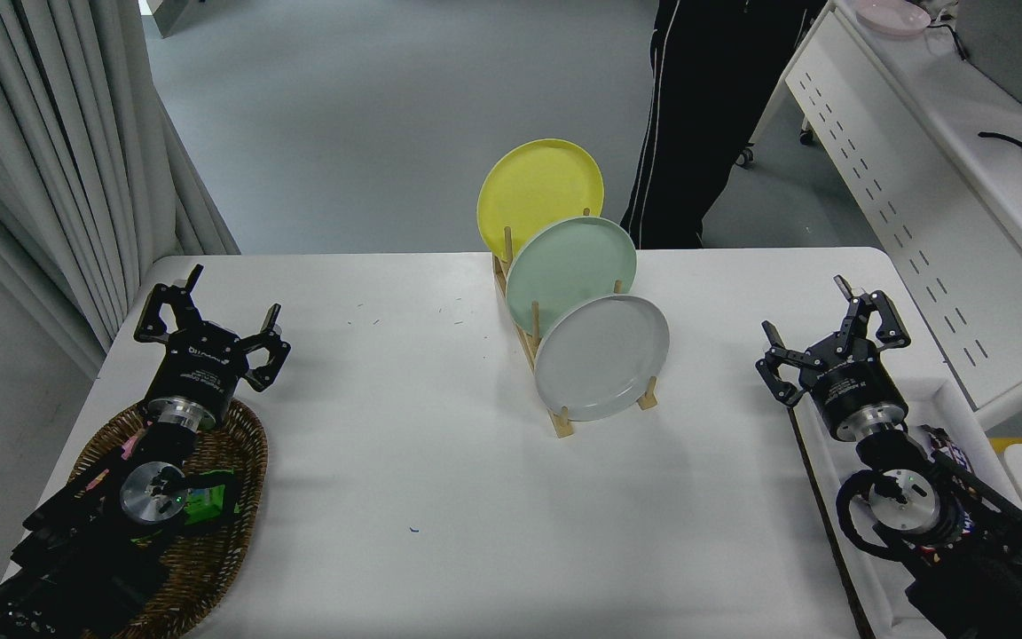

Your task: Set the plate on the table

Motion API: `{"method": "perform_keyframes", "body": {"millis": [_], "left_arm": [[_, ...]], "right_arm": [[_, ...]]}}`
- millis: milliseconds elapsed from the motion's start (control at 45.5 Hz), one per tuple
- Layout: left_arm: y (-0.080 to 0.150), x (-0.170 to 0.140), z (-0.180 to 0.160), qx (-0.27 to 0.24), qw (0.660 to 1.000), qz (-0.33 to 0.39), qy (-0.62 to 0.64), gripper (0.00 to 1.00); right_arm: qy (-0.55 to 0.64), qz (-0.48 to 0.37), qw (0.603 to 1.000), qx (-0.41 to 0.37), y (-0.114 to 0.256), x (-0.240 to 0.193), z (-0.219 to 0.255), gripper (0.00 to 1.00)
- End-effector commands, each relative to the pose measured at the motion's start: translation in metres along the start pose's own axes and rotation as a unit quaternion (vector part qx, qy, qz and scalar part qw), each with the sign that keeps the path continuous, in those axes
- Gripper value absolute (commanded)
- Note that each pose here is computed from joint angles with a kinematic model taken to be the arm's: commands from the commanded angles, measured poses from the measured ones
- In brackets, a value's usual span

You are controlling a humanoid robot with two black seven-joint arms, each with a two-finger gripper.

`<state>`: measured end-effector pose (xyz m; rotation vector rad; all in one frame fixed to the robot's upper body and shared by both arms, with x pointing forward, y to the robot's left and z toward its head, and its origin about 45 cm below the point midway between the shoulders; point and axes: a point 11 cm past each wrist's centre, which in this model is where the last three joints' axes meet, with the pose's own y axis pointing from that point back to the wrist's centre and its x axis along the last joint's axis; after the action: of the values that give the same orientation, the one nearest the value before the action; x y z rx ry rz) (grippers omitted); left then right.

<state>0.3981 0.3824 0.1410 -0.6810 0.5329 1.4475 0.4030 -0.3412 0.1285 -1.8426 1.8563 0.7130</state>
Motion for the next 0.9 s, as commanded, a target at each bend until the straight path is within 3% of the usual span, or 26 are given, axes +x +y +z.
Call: {"method": "perform_keyframes", "body": {"millis": [0,879], "left_arm": [[0.0000,0.0000,-0.0002,-0.001,1.000,0.000,0.001,1.00],[-0.0002,-0.0005,-0.0002,-0.001,1.000,0.000,0.001,1.00]], "right_arm": [[0.000,0.002,1.000,0.000,0.0003,0.0008,0.0016,1.00],[0.019,0.026,0.999,-0.002,-0.0054,0.0010,-0.0014,1.00]]}}
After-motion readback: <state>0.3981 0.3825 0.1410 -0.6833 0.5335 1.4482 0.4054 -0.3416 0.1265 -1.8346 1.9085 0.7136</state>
